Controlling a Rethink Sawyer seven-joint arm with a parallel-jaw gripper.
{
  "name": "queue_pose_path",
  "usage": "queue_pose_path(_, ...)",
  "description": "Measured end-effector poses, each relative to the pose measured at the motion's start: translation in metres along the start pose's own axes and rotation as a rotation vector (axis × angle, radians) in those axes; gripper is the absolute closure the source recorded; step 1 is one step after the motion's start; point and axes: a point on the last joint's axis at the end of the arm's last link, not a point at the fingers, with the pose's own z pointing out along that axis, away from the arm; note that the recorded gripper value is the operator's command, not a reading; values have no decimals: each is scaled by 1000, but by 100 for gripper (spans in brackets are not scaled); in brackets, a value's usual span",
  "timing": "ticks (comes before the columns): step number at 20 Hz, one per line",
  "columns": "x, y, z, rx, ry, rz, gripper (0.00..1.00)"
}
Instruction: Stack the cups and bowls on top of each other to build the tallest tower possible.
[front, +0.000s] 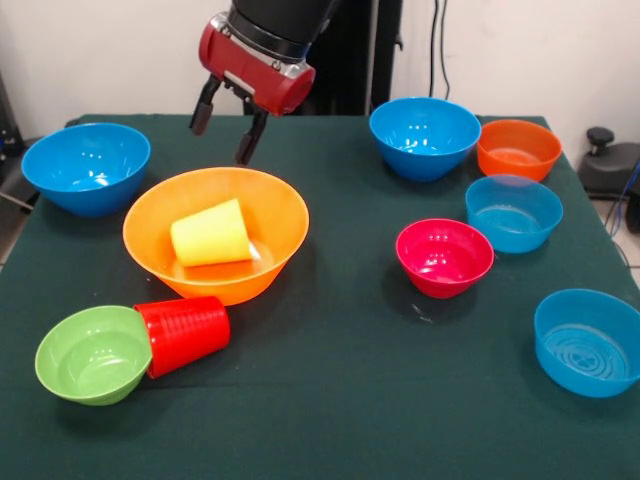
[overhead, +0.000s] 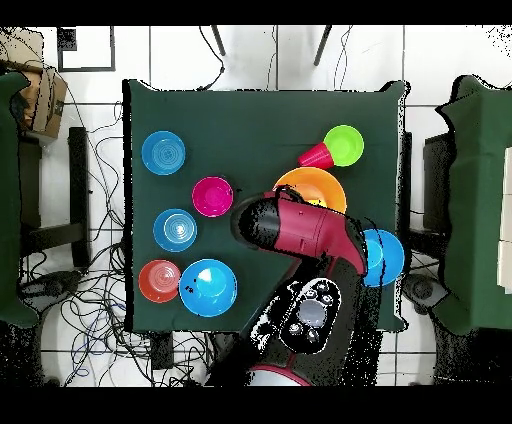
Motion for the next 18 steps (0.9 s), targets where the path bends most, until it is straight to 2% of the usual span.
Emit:
queue_pose_path(5, -8, -12, 2, 3, 0, 24, 0)
queue_pose_path(8, -26, -29, 9, 0, -4, 64, 0)
queue_pose_path(13, -70, -64, 27, -14, -26, 145, 0)
queue_pose_path(16, -111, -91, 43, -20, -62, 198, 0)
queue_pose_path(18, -131, -100, 50, -21, -80, 215, 0)
